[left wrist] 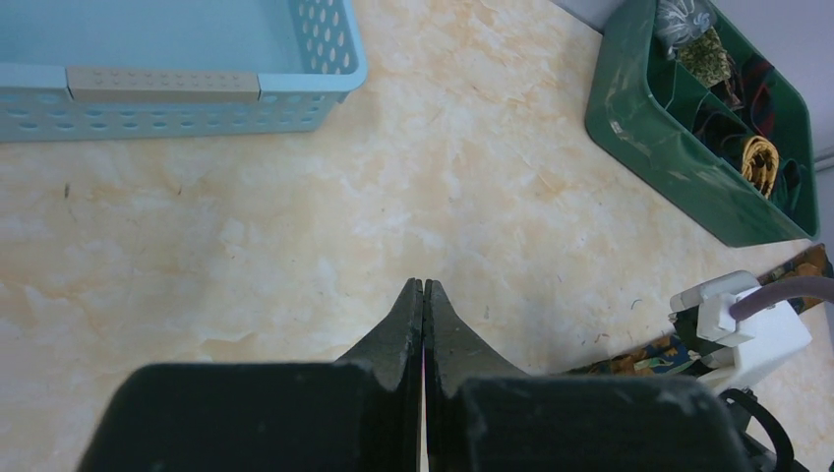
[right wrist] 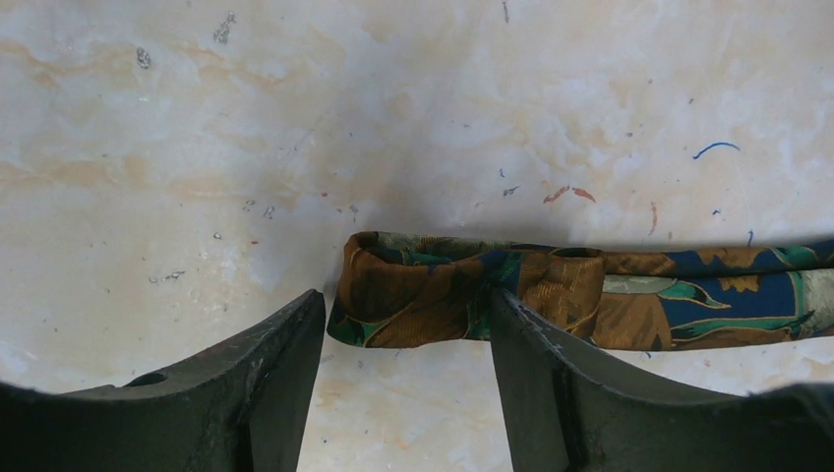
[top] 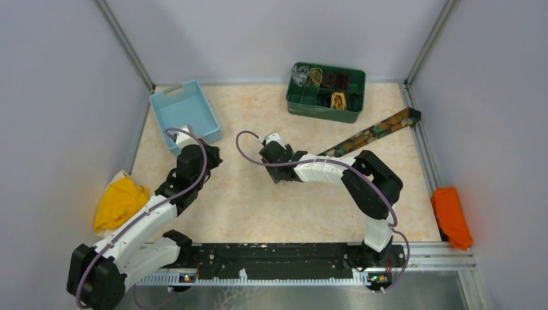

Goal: Roll the ties
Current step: Roll the tie at the center of the board.

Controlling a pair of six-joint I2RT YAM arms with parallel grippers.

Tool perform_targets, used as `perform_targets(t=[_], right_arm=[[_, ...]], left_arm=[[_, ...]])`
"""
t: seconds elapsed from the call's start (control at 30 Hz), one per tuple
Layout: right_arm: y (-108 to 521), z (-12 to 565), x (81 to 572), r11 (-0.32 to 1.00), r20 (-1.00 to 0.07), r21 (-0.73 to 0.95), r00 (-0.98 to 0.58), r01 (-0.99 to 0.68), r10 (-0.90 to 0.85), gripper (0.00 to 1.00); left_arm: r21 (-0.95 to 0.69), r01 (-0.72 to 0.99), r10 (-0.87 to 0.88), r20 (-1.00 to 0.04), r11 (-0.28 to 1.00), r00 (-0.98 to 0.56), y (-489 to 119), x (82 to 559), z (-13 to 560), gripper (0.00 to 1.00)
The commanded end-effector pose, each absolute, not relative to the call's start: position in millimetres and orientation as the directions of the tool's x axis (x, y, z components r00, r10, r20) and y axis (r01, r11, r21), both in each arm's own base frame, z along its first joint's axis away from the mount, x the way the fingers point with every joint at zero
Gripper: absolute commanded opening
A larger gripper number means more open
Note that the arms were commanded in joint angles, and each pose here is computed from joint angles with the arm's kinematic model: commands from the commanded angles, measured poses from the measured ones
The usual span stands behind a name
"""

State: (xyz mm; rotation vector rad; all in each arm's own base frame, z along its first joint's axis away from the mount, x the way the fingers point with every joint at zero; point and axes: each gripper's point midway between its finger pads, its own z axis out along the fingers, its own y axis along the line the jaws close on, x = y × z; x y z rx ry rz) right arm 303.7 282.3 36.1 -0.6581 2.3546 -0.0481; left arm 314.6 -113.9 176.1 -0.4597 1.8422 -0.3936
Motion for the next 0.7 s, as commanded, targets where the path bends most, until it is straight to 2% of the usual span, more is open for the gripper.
perform_targets(t=[0.0,0.2,0.3,0.43,0.53,0.67], right_arm=[[294,33,313,0.884,-0.622,-0.172,-0.648,-0.435,-0.44,0.62],[287,16,313,0.901,-0.584,-0.149,-0.699,-0.407,-0.412,0.62],[283,13,313,0.905,-0.574,-0.149,-0.71,-0.399,-0.408,0.53],[283,12,313,0.908,-0.559,-0.15,-0.724,-0.392,-0.405,0.34],[288,19,313,0.913,-0.574,-0.121,-0.723,-0.389,-0.384,0.27],[313,41,307,0.907,-0.618,0.019,-0.718,-0.42,-0.32,0.22]], left_arm=[[-0.437,-0.155,-0.464,-0.838,0.886,-0.289,-103,310,166,0.0],[-0.439,-0.148,-0.463,-0.835,0.886,-0.298,-106,312,164,0.0],[-0.438,-0.136,-0.458,-0.835,0.889,-0.306,-109,313,164,0.0],[-0.435,-0.133,-0.454,-0.833,0.891,-0.317,-110,314,162,0.0],[-0.432,-0.134,-0.451,-0.836,0.892,-0.313,-109,313,164,0.0],[-0.428,-0.14,-0.45,-0.841,0.893,-0.3,-104,312,167,0.0]])
